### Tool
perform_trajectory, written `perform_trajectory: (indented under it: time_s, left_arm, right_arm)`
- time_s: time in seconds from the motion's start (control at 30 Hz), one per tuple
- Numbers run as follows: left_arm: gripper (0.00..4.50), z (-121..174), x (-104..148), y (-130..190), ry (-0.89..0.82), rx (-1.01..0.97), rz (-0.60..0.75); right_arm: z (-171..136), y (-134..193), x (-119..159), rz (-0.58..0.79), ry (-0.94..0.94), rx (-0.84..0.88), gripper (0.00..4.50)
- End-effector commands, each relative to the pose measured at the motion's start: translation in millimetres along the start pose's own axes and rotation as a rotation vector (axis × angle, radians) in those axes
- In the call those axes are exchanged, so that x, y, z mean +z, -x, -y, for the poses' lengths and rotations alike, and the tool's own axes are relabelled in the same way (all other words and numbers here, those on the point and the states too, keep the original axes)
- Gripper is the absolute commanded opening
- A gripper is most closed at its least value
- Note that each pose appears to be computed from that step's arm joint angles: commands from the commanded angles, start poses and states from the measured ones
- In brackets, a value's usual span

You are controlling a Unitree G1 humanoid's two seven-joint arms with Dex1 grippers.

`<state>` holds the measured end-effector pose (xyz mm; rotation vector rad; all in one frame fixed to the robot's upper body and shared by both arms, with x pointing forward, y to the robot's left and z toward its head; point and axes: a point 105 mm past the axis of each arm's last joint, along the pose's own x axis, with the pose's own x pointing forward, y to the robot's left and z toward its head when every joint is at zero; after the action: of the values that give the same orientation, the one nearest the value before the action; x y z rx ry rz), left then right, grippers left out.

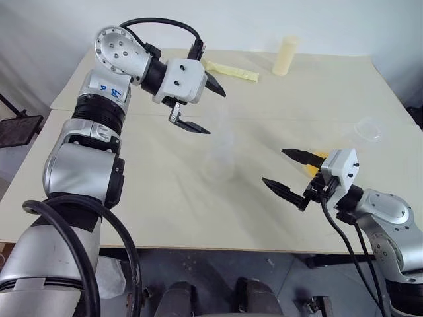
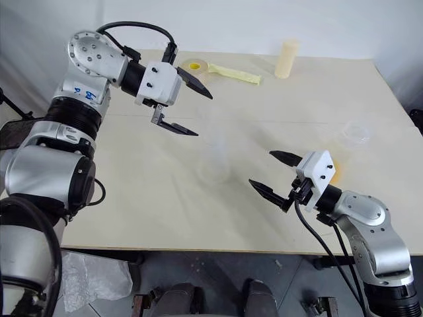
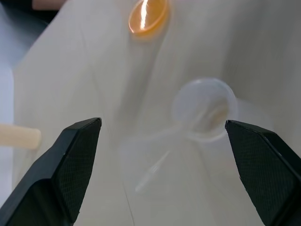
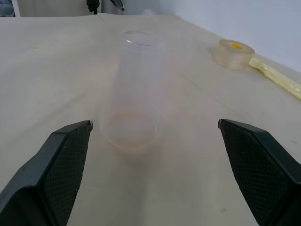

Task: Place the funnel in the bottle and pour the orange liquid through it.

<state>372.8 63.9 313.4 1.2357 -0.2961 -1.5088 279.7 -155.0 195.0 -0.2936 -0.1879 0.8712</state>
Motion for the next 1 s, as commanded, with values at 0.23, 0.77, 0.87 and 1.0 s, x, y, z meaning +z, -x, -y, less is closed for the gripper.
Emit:
perform_trajectory:
  time_s: [0.23,0.77,0.87,1.0]
  left_arm:
    - [4.49,-8,27,10,-0.046,-0.013,0.089]
    - [4.49,33,-78,96,0.651,0.865,0.054]
    - [4.49,68,-98,107,0.741,0.960,-0.051]
    - [4.49,101,-109,113,0.814,1.044,-0.142]
  right_arm:
    - [1,-1,9,0.035,0.034,-0.008,4.50]
    - [4,11,9,0.004,0.024,-0.028,4.50]
    - [6,10,9,-0.001,0.021,-0.014,4.50]
    - [9,7,10,-0.001,0.020,-0.003,4.50]
